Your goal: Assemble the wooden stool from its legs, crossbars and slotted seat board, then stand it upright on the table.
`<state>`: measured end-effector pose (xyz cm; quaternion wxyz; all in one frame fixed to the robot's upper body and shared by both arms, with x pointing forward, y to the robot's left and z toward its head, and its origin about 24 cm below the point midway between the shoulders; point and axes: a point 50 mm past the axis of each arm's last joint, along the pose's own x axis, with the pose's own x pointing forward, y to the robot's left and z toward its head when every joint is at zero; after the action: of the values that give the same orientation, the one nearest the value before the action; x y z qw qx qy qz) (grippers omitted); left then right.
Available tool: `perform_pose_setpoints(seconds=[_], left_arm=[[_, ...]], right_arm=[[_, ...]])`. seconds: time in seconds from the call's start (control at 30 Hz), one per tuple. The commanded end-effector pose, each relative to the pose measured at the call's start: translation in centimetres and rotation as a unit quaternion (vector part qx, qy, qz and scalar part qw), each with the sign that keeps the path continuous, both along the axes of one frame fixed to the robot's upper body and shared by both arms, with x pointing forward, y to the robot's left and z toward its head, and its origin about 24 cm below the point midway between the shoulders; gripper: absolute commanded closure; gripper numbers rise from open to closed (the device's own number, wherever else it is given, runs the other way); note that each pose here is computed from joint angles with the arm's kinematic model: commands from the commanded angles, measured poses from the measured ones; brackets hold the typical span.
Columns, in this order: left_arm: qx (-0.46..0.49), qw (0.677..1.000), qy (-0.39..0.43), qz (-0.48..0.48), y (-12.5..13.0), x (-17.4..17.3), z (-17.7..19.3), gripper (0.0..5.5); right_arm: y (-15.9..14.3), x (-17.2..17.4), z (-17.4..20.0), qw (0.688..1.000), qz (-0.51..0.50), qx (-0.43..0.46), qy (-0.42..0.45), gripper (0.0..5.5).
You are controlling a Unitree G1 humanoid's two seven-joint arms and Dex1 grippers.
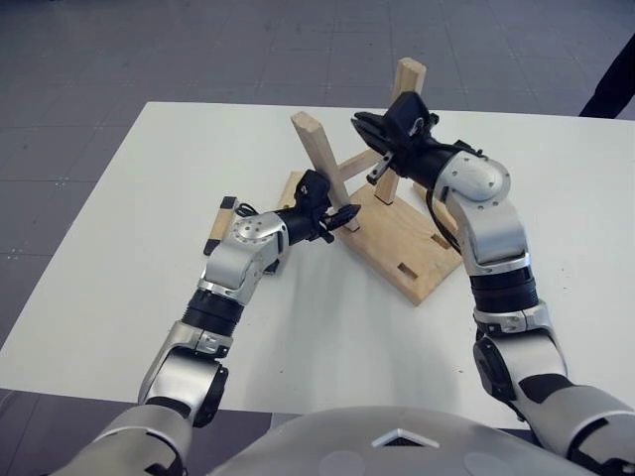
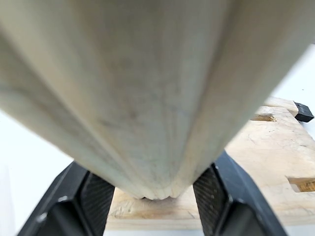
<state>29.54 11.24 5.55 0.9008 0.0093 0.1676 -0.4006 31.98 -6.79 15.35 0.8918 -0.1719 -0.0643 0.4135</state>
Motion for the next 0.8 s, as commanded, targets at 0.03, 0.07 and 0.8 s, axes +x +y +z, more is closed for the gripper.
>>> perform_pose_setpoints(seconds=[0.03, 0.07, 0.8], left_arm=[[0.088, 0.990, 0.104, 0.027, 2.1, -2.5, -4.4, 3.45], [0.089, 0.990, 0.104, 0.029, 2.2, -2.5, -4.4, 3.45], [0.093, 0.987, 0.125, 0.032, 1.7, -2.7, -4.9, 3.45]], right_arm=[[-0.1, -0.2, -1.5, 0.998, 0.014, -0.036, 0.042, 5.22], [-0.1, -0.3, -1.7, 0.998, 0.018, -0.038, 0.051, 5.22], [-1.8, 1.9, -7.5, 0.966, 0.115, -0.171, 0.158, 5.22]])
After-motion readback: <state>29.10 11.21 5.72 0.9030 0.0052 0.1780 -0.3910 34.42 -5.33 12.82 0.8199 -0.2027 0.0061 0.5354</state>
